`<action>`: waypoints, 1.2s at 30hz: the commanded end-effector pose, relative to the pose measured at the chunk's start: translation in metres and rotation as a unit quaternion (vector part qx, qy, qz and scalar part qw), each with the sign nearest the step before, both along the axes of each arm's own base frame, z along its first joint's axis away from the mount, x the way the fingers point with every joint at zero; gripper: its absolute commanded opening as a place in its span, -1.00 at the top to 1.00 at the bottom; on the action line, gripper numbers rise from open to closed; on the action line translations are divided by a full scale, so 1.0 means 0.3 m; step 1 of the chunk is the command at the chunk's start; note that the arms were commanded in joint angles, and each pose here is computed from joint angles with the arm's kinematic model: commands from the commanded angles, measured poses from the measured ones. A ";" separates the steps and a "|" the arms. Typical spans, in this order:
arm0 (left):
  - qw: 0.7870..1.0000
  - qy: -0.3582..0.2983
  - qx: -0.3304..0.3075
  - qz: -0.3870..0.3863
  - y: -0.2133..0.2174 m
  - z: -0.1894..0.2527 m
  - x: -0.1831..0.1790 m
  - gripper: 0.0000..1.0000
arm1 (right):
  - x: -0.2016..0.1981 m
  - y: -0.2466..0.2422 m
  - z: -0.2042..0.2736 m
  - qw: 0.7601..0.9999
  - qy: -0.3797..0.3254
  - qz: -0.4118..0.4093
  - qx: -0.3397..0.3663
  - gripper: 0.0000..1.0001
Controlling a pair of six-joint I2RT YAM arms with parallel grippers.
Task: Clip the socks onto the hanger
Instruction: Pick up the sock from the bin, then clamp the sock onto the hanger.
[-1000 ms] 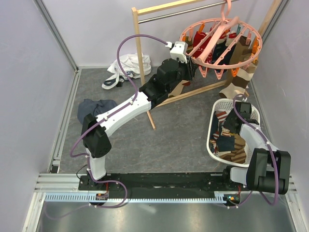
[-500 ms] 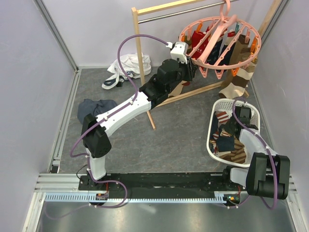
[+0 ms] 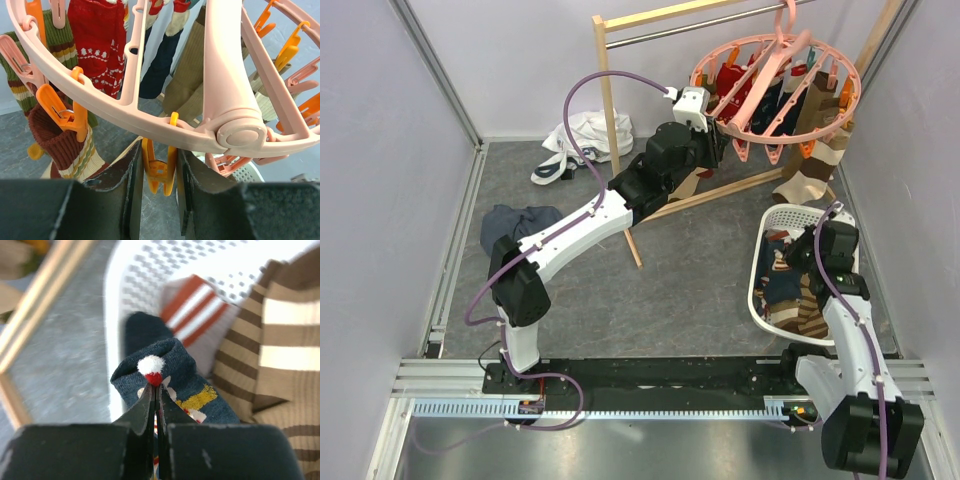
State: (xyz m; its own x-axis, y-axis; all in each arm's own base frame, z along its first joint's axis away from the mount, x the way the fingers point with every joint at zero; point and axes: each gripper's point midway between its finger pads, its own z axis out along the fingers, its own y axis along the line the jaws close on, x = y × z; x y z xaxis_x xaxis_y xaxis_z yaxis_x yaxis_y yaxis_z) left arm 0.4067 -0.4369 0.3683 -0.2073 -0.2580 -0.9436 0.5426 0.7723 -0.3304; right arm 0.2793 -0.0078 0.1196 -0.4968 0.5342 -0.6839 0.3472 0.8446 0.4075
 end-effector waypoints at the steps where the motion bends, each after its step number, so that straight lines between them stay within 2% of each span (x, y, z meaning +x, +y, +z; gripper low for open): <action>1: 1.000 -0.016 -0.018 0.001 0.046 0.130 -0.037 0.97 | 0.027 0.065 0.223 0.994 -0.087 0.063 0.002 1.00; 11: 1.000 -0.010 -0.026 -0.005 0.051 0.135 -0.052 0.96 | 0.013 0.199 0.590 0.957 -0.232 0.174 0.006 1.00; 14: 0.999 -0.009 -0.030 -0.009 0.049 0.142 -0.060 0.96 | 0.015 0.257 0.663 0.941 -0.261 0.216 0.021 1.00; 18: 0.999 -0.007 -0.036 -0.021 0.037 0.147 -0.070 0.96 | 0.011 0.333 0.790 0.907 -0.316 0.276 0.027 1.00; 23: 0.999 -0.011 -0.043 -0.024 0.039 0.176 -0.077 0.97 | 0.000 0.380 0.884 0.881 -0.361 0.305 0.021 1.00; 29: 0.998 -0.015 -0.046 -0.029 0.045 0.193 -0.089 0.96 | 0.000 0.445 0.937 0.858 -0.392 0.329 0.050 1.00; 32: 0.998 -0.017 -0.045 -0.026 0.054 0.200 -0.091 0.96 | 0.000 0.472 0.962 0.848 -0.407 0.334 0.057 1.00; 36: 0.998 -0.014 -0.050 -0.031 0.054 0.204 -0.101 0.96 | 0.031 0.523 0.922 0.849 -0.395 0.343 0.069 1.00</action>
